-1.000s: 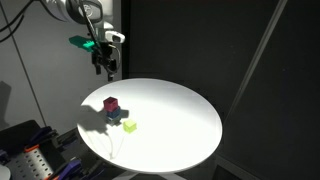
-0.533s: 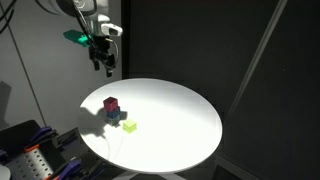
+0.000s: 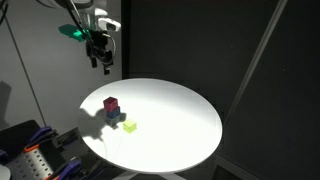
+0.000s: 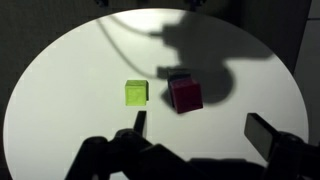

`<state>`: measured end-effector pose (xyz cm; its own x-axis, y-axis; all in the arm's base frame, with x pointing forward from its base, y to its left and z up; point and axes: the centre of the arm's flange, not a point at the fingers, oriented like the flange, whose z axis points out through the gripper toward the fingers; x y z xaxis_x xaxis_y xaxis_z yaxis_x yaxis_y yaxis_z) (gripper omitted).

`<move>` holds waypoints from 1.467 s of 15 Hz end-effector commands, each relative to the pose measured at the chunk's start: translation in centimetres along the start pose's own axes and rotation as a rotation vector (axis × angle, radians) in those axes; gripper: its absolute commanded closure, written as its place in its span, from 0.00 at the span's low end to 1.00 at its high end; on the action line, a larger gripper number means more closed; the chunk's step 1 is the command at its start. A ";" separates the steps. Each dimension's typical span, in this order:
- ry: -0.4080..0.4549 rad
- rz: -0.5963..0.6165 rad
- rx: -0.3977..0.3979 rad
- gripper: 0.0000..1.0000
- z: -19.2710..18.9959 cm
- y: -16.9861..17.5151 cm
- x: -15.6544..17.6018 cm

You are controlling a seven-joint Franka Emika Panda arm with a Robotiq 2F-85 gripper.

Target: Put the pink block on top of the stack on the left.

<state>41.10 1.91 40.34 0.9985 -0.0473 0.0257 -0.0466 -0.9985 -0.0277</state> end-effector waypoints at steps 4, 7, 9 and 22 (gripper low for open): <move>-0.056 -0.011 0.010 0.00 -2.0 0.3 -1.0; -0.076 -0.013 0.006 0.00 -2.4 0.3 -1.3; -0.086 -0.018 0.004 0.00 -2.5 0.3 -1.5; -0.088 -0.017 -0.005 0.00 -1.4 0.1 -1.5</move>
<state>39.59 1.89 41.70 0.9977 -0.0285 -0.0622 -0.0300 -0.9993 -0.0233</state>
